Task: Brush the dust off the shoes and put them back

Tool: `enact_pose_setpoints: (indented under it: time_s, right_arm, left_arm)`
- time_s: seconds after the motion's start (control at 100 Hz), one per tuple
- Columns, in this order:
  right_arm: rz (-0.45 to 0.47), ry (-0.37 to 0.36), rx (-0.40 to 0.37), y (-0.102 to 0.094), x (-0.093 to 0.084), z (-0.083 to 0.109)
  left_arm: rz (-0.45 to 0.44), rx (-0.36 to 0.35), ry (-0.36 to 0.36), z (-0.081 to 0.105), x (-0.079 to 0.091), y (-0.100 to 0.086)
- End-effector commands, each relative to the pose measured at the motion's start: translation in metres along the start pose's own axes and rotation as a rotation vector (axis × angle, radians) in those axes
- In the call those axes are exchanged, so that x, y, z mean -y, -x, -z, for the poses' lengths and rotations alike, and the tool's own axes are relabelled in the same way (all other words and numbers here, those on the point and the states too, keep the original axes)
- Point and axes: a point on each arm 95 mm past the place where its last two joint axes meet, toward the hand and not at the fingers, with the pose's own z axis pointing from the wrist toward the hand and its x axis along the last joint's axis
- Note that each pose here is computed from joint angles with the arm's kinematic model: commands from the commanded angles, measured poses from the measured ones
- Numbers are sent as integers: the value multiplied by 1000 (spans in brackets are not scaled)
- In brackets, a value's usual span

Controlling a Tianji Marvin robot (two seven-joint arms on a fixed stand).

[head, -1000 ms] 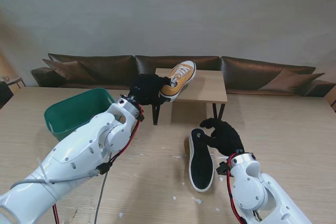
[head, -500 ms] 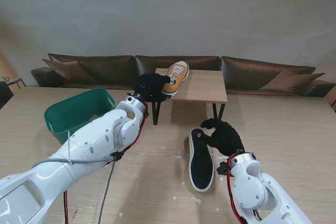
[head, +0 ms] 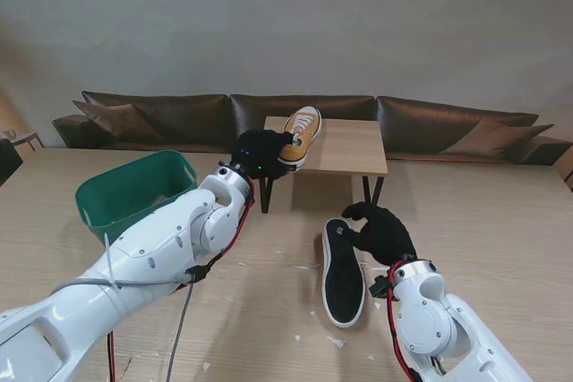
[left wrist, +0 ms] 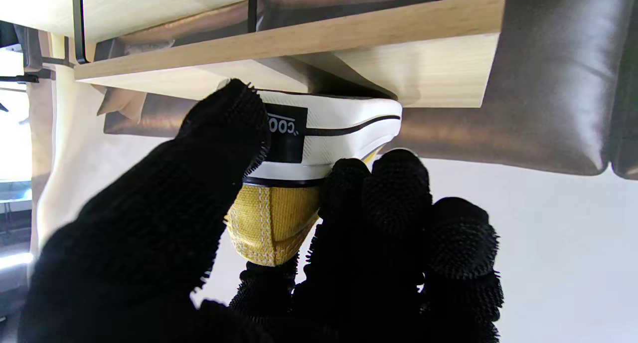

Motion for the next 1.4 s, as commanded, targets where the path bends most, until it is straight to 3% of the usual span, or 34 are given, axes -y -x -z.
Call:
enact_pose_setpoints:
  time_s: [0.0, 0.26, 0.52, 0.75, 0.89, 1.03, 1.15, 1.39]
  right_arm:
    - [-5, -19, -1, -2, 4, 0]
    - [-5, -23, 1, -1, 5, 0]
    - [-3, -23, 2, -1, 6, 0]
    - [1, -24, 7, 0, 6, 0]
    - [12, -31, 12, -1, 6, 0]
    - [49, -33, 45, -1, 7, 1]
    - [85, -33, 95, -2, 7, 0]
    - [154, -72, 199, -8, 10, -4]
  left_arm:
    - [-11, -2, 18, 2, 3, 1]
    - [-27, -6, 71, 11, 4, 6]
    - [-35, -13, 64, 17, 6, 7]
    - [83, 12, 25, 29, 30, -1]
    - [94, -10, 3, 40, 45, -4]
    - [107, -37, -10, 60, 51, -5]
    - [145, -50, 26, 84, 49, -6]
    - [175, -39, 51, 138, 34, -10]
